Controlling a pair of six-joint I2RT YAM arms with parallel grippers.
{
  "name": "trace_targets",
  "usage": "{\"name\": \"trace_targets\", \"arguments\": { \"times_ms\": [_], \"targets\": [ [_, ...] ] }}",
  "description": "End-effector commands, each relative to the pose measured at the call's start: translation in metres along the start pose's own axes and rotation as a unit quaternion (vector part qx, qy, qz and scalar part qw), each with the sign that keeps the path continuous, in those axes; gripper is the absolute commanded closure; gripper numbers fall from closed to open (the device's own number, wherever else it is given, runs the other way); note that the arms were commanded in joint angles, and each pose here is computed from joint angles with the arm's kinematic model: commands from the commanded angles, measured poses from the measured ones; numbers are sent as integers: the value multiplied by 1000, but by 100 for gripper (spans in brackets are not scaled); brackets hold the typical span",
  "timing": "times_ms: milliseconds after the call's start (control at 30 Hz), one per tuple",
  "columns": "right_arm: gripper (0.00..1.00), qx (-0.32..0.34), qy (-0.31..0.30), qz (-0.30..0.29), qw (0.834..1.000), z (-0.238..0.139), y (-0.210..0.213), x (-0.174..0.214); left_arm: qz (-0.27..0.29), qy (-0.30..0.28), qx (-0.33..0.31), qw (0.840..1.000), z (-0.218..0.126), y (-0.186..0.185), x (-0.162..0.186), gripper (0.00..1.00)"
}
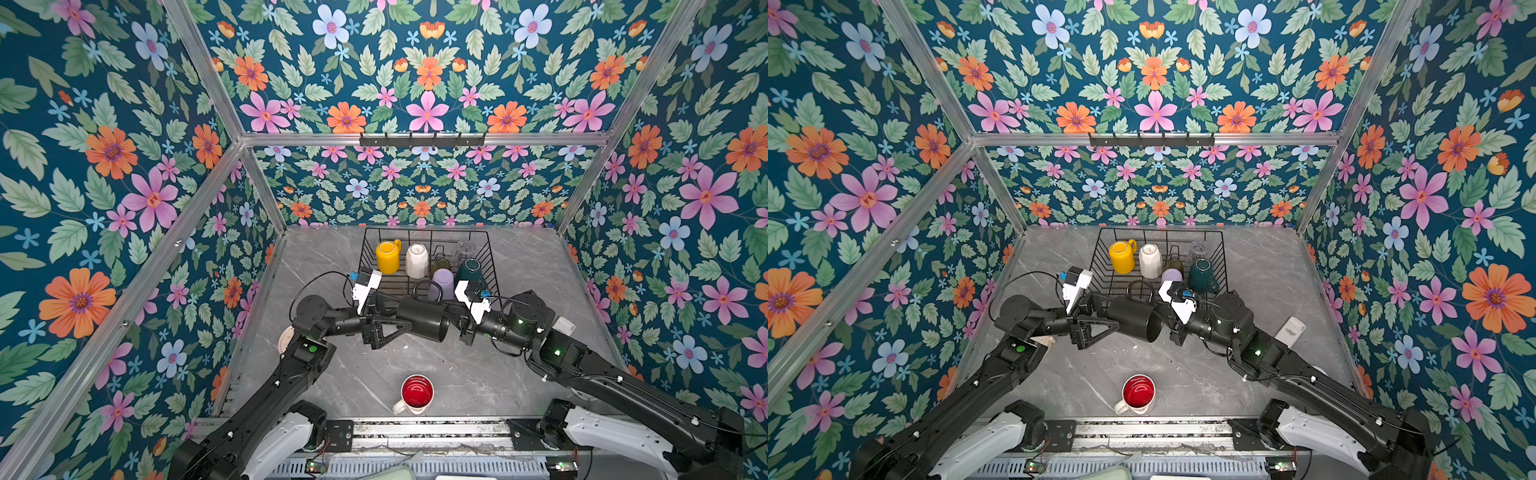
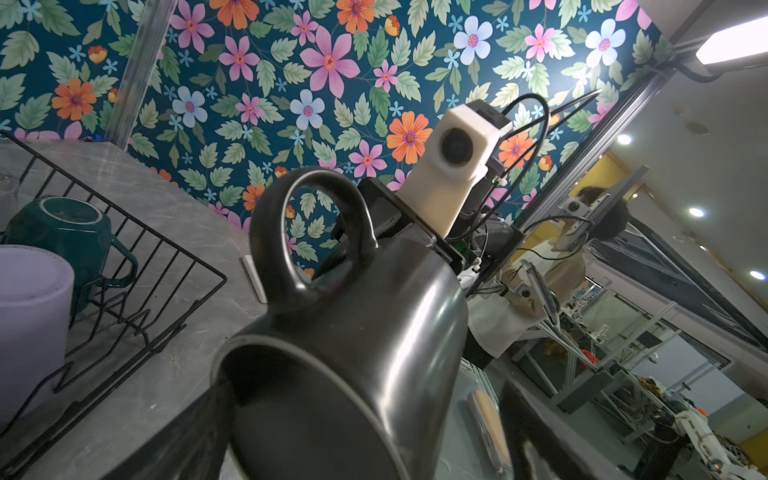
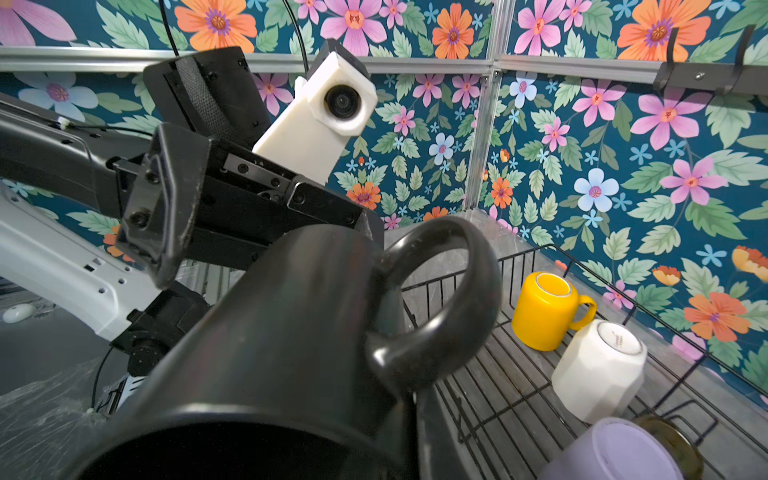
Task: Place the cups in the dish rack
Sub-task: 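Bring the black mug to the left gripper while the left gripper reaches toward it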
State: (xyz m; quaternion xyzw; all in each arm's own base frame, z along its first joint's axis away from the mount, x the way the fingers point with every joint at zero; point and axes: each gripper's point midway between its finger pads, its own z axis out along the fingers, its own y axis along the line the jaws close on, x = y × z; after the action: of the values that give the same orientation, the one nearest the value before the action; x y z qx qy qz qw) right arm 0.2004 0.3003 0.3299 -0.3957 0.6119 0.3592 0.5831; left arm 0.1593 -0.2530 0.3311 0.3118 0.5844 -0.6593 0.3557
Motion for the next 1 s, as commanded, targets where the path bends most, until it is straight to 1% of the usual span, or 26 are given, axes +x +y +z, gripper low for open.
{"name": "trace_targets", "arguments": {
  "times_ms": [0,233,433,600,700,967],
  "targets": [
    [100,-37,-74,-2,997,2,11,-39,23,13,43,999,0,-21,1,0],
    [100,-78,-79,7,994,8,23,-44,21,12,48,999,0,-21,1,0],
    [100,-76,-82,9,994,1,24,-48,26,8,44,999,0,-20,-1,0],
    [100,-72,-84,7,994,-8,25,-49,34,6,17,999,1,-13,-5,0],
    [100,-72,-86,6,994,-12,26,-50,39,3,15,999,1,-14,-8,0],
    [100,-84,-82,12,993,-19,32,-48,37,-7,-24,999,0,0,-13,0]
  ]
}}
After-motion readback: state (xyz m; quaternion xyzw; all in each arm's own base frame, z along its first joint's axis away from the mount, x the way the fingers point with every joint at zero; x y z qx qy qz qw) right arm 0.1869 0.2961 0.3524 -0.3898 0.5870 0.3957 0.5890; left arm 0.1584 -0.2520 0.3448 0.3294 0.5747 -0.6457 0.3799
